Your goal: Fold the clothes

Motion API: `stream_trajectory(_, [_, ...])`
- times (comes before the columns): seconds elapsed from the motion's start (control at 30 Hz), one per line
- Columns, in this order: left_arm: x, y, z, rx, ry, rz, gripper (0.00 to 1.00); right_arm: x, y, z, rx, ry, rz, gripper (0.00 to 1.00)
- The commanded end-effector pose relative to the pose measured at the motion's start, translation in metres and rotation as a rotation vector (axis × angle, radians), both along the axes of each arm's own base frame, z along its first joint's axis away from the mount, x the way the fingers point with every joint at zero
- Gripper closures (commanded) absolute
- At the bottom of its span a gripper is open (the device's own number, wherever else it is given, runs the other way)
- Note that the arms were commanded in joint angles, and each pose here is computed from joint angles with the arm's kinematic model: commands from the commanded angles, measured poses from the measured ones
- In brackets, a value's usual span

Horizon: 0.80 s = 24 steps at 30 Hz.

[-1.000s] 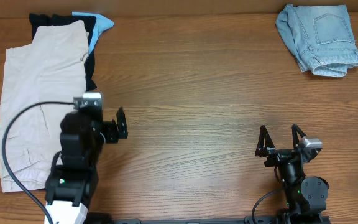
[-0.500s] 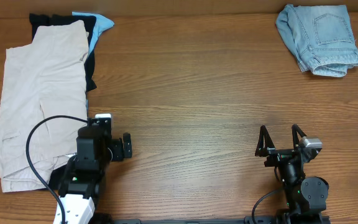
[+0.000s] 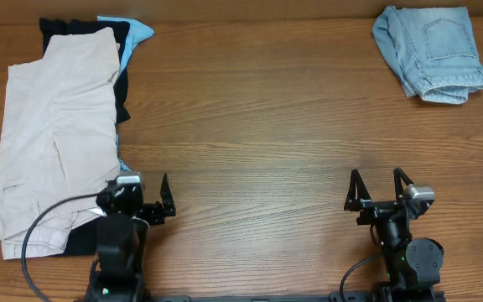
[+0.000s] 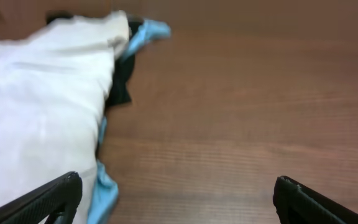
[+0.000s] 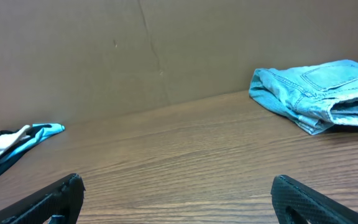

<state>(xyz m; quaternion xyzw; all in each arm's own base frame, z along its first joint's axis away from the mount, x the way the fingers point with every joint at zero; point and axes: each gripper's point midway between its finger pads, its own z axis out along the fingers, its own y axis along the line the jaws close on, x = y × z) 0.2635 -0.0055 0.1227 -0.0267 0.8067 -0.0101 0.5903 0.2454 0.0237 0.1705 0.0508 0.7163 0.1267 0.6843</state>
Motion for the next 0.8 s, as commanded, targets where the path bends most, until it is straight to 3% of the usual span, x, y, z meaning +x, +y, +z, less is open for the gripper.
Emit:
stream_trajectory(0.0, [-0.004, 0.009, 0.003, 0.029, -0.082, 0.031, 0.0, 0.0, -0.001, -0.001, -0.004, -0.008, -0.008, 0.0])
stream_trajectory(0.23, [-0.007, 0.015, 0.018, 0.045, -0.159, 0.051, 0.0, 0.0, -0.001, -0.001, -0.004, -0.008, -0.008, 0.0])
stream_trajectory(0.4, [-0.014, 0.015, 0.006, 0.054, -0.109, 0.044, 0.0, 0.0, -0.001, -0.001, -0.004, -0.008, -0.008, 0.0])
stream_trajectory(0.77, [-0.018, 0.014, 0.038, 0.066, -0.249, 0.04, 0.0, 0.0, -0.001, -0.001, -0.004, -0.008, -0.008, 0.0])
